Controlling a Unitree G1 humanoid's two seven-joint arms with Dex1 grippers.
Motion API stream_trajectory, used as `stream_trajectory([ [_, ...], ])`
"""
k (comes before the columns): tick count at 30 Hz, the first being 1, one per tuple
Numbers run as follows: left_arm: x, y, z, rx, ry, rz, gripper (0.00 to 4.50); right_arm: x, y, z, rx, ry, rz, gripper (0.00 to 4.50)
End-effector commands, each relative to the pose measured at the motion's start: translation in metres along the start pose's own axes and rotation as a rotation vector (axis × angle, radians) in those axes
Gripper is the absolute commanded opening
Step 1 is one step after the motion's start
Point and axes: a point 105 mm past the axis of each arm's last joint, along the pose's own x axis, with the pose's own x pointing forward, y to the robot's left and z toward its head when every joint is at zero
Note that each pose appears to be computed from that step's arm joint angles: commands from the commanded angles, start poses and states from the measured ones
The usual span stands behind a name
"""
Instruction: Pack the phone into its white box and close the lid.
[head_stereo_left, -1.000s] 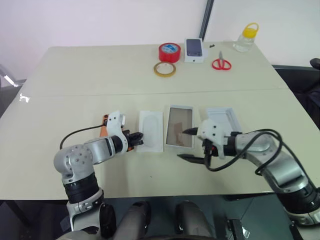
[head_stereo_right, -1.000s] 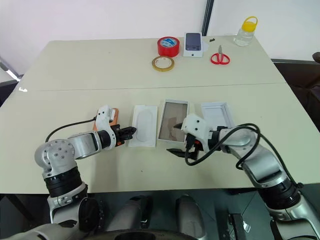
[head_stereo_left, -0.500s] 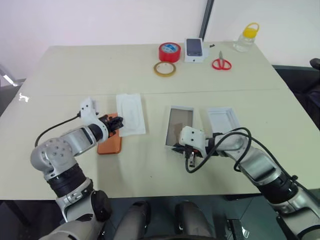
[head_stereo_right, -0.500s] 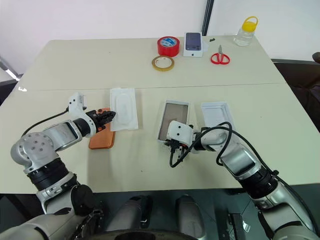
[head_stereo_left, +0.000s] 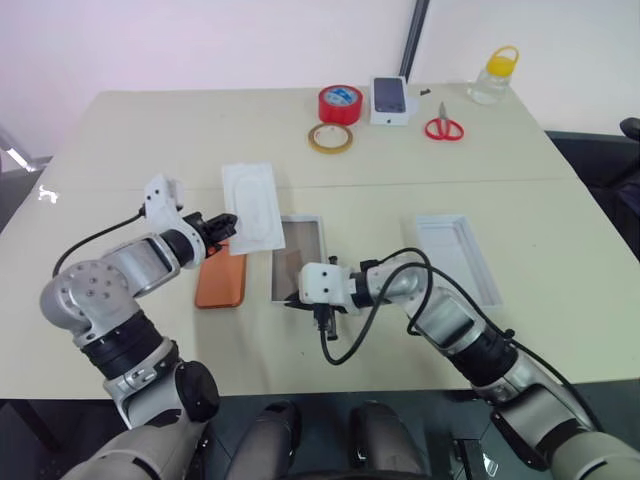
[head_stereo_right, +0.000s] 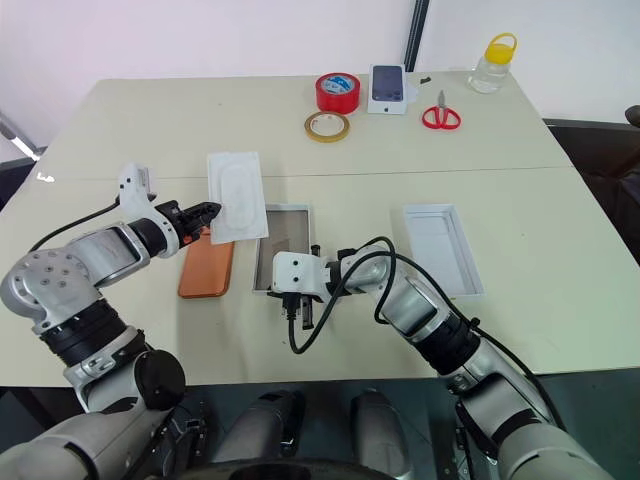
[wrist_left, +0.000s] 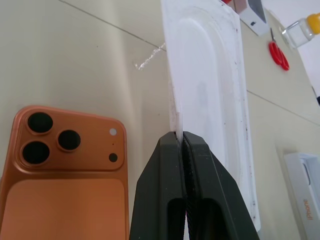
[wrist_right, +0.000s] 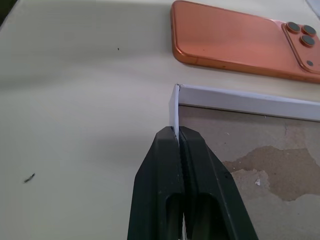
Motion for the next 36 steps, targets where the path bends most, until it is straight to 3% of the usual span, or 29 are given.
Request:
stream_trajectory([
  [1, -0.004, -0.008, 0.003, 0.018, -0.023, -0.028, 0.00, -0.003, -0.015, 0.014, -0.011, -0.035, -0.052, 0.02],
  [9, -0.002, -0.017, -0.005, 0.007, -0.017, -0.053, 0.00, -0.038, -0.028, 0.030, 0.041, -0.126, -0.140, 3.87],
  [13, 0.001, -0.021, -0.013, 0.017, 0.007, -0.062, 0.00, -0.075, -0.028, 0.026, 0.086, -0.122, -0.161, 3.87],
  [19, 0.009, -0.028, -0.038, 0.029, 0.087, -0.061, 0.00, -0.117, -0.041, -0.002, 0.144, -0.025, -0.287, 3.87],
  [35, 0.009, -0.035, -0.070, 0.033, 0.167, -0.060, 0.00, -0.117, -0.048, -0.013, 0.143, -0.017, -0.319, 3.87],
  [36, 0.009, -0.036, -0.070, 0.029, 0.167, -0.067, 0.30, -0.117, -0.048, -0.013, 0.142, -0.016, -0.319, 3.93],
])
